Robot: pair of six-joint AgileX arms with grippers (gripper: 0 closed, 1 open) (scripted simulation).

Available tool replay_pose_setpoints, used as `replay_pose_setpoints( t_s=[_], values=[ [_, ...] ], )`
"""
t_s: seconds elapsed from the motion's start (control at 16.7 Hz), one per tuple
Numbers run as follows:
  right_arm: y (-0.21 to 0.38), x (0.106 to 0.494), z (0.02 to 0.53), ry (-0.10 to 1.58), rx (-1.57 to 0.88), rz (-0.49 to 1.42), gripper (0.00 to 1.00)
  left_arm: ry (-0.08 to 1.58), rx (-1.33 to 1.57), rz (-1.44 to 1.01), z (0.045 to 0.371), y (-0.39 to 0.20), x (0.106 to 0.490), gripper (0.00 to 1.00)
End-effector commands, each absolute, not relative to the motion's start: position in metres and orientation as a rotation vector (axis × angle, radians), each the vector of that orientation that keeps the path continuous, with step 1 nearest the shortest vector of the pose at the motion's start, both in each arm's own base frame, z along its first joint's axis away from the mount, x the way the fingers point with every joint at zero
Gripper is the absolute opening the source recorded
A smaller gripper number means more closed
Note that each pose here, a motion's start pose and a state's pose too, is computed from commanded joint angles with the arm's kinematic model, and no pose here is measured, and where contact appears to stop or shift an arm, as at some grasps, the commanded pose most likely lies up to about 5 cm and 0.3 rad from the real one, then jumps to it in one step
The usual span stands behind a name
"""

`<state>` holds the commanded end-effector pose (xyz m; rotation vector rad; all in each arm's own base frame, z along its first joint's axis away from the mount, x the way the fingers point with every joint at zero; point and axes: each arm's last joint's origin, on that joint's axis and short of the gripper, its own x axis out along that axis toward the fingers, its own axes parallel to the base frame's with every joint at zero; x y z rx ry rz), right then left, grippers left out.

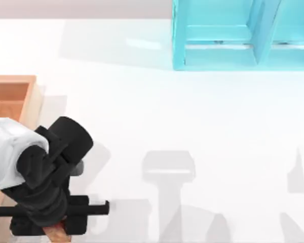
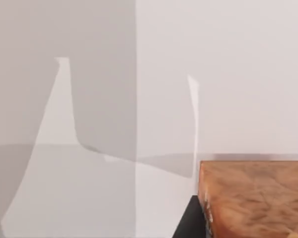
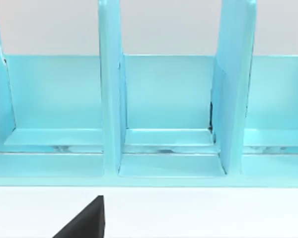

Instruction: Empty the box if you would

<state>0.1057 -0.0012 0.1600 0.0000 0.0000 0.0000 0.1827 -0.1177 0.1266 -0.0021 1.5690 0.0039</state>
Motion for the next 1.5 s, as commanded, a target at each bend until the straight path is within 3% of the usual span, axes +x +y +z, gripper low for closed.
replay_pose_setpoints(
  t_s=[0.6,1.2,1.5],
  values=[
    [-0.001,0.106,0.160,0.000,0.000,0.000,1.00,1.569,-0.002,0.004,0.127,-0.118,0.183,0.98],
    [-0.001,0.106,0.160,0.000,0.000,0.000,1.00,1.566,-0.001,-0.001,0.127,-0.119,0.183,1.00],
    [-0.001,0.106,0.160,0.000,0.000,0.000,1.00,1.527,0.008,-0.084,0.159,-0.134,0.182,1.00]
  ],
)
